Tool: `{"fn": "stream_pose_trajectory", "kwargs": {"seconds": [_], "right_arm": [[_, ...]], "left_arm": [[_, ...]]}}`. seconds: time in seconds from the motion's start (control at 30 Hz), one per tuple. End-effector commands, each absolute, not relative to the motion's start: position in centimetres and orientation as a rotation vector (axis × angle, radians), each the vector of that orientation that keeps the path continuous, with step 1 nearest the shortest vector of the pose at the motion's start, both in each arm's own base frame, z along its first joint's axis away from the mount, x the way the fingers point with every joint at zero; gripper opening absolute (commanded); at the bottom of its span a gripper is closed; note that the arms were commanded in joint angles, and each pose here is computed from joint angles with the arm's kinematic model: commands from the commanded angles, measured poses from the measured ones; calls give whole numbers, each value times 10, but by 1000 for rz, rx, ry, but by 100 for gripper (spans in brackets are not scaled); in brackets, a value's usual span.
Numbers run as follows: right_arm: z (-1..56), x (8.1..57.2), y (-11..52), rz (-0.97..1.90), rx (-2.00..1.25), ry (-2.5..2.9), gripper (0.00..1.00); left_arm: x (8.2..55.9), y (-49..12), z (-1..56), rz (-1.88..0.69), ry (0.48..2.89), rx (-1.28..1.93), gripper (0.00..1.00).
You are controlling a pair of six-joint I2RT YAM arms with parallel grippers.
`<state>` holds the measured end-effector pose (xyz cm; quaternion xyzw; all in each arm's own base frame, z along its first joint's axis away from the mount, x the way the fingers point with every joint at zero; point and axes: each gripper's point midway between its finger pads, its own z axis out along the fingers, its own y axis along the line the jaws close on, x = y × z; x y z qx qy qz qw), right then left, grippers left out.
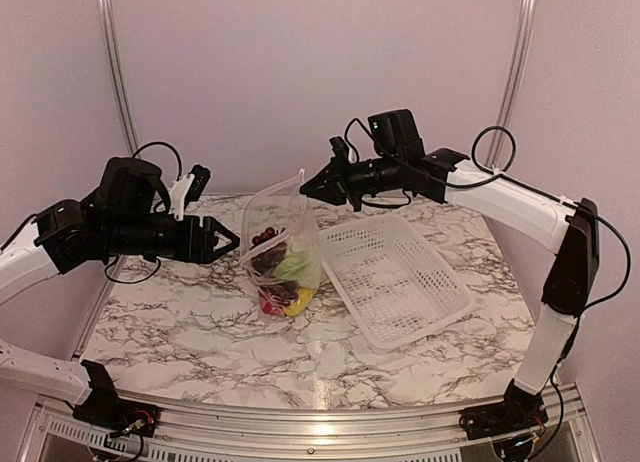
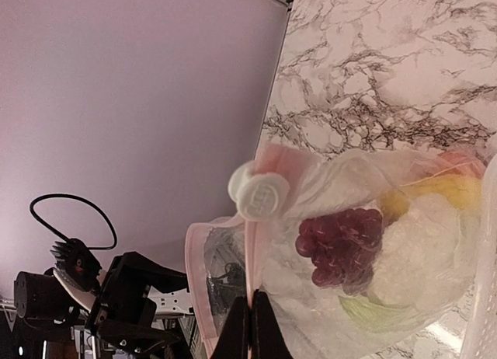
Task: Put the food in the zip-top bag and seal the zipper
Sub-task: Adjust the zipper food storage bag at the center of the board, then pass from the right arm to the left
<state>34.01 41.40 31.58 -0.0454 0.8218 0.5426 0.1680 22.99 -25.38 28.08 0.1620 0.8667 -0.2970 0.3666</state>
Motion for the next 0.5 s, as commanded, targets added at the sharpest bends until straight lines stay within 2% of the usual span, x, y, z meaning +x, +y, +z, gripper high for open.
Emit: {"fn": "stream_pose_trajectory", "kwargs": {"seconds": [0.0, 0.13, 0.27, 0.4, 0.47], "right_arm": [[347, 343, 412, 1603, -147, 2229, 0], [345, 345, 414, 1611, -143, 2234, 0], [343, 347, 415, 1624, -134, 2234, 0], [343, 348, 415, 1640, -126, 2232, 0], [343, 349, 415, 1643, -122, 2231, 0]], "left_arm": [[226, -268, 283, -797, 2143, 480, 65], [229, -272, 273, -722, 2127, 508, 68], [235, -278, 262, -659, 2119, 552, 76], [249, -283, 257, -587, 2082, 573, 73], [254, -287, 258, -569, 2063, 591, 67]]}}
